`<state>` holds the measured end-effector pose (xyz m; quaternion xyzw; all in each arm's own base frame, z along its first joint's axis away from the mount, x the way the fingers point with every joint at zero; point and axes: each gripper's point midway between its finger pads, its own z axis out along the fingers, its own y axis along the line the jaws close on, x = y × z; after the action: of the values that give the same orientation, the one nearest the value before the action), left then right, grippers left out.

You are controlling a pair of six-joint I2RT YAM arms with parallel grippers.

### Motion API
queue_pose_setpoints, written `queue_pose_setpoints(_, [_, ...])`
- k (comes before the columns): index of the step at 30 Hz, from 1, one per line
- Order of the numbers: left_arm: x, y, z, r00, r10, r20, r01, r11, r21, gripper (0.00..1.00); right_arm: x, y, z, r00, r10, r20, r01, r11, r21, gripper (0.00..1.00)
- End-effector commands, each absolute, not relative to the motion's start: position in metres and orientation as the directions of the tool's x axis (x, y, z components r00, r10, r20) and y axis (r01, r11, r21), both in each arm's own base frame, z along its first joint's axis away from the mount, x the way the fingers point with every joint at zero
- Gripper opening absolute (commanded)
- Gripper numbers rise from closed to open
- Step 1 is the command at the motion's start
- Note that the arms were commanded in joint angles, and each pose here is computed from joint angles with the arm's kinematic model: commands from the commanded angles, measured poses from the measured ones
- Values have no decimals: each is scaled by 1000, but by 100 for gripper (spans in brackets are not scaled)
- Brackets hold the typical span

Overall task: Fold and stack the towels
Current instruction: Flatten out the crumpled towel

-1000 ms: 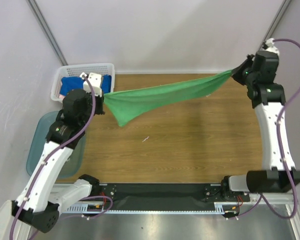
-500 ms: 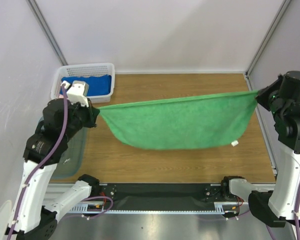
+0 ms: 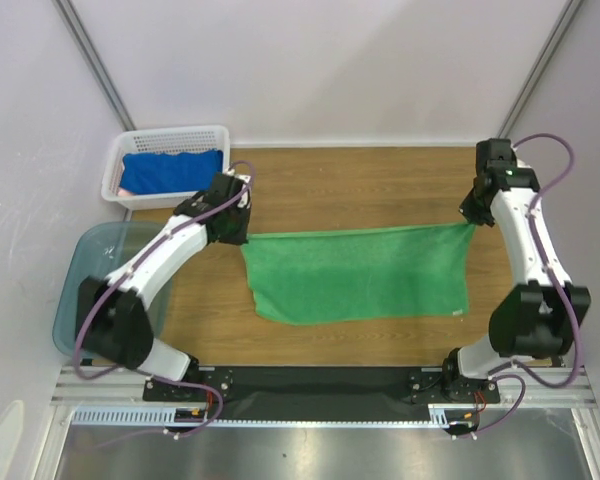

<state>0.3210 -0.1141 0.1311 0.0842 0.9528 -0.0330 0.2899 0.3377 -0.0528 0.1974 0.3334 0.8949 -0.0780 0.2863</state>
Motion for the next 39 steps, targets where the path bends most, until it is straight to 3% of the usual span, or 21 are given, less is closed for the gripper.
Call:
queue_pose_setpoints(1, [383, -122, 131, -760, 179, -625, 192, 980, 48, 0, 407, -67, 189, -532, 545, -648, 635, 763, 121, 0])
queue_pose_setpoints(4, [410, -126, 106, -780, 208, -590, 191, 977, 93, 0, 445, -70, 173, -542, 556, -631, 626, 768, 139, 0])
queue_pose_setpoints(9, [462, -134, 94, -769, 229, -597, 178, 973, 145, 0, 496, -71, 95, -652, 564, -507, 619, 782, 73, 0])
queue_pose_setpoints(10, [466, -132, 74, -797, 241, -554, 177, 970, 167, 0, 503, -70, 91, -656, 567, -498, 615, 784, 82, 0])
queue_pose_setpoints(21, [521, -151, 61, -784, 209, -584, 143, 977, 159, 0, 552, -84, 55, -617, 568, -544, 617, 779, 113, 0])
queue_pose_setpoints(27, [534, -144, 64, -777, 179, -603, 83, 979, 184, 11, 559, -100, 52, -594, 577, -561, 633, 765, 117, 0])
queue_pose_setpoints(30, [541, -146, 72, -761, 173, -625, 76, 981, 179, 20, 562, -104, 55, -597, 580, -555, 626, 769, 130, 10])
queue_pose_setpoints(32, [547, -148, 82, -745, 171, -645, 73, 982, 175, 25, 566, -101, 63, -601, 576, -553, 605, 781, 155, 28])
queue_pose_setpoints(34, [549, -148, 94, -732, 160, -662, 64, 984, 167, 42, 569, -93, 73, -613, 565, -553, 567, 801, 190, 39])
queue_pose_setpoints(36, [550, -151, 108, -720, 149, -678, 64, 987, 149, 54, 573, -88, 95, -600, 552, -580, 530, 817, 229, 44])
queue_pose_setpoints(39, [537, -153, 131, -708, 122, -696, 62, 992, 111, 63, 572, -80, 128, -577, 540, -613, 478, 831, 283, 52])
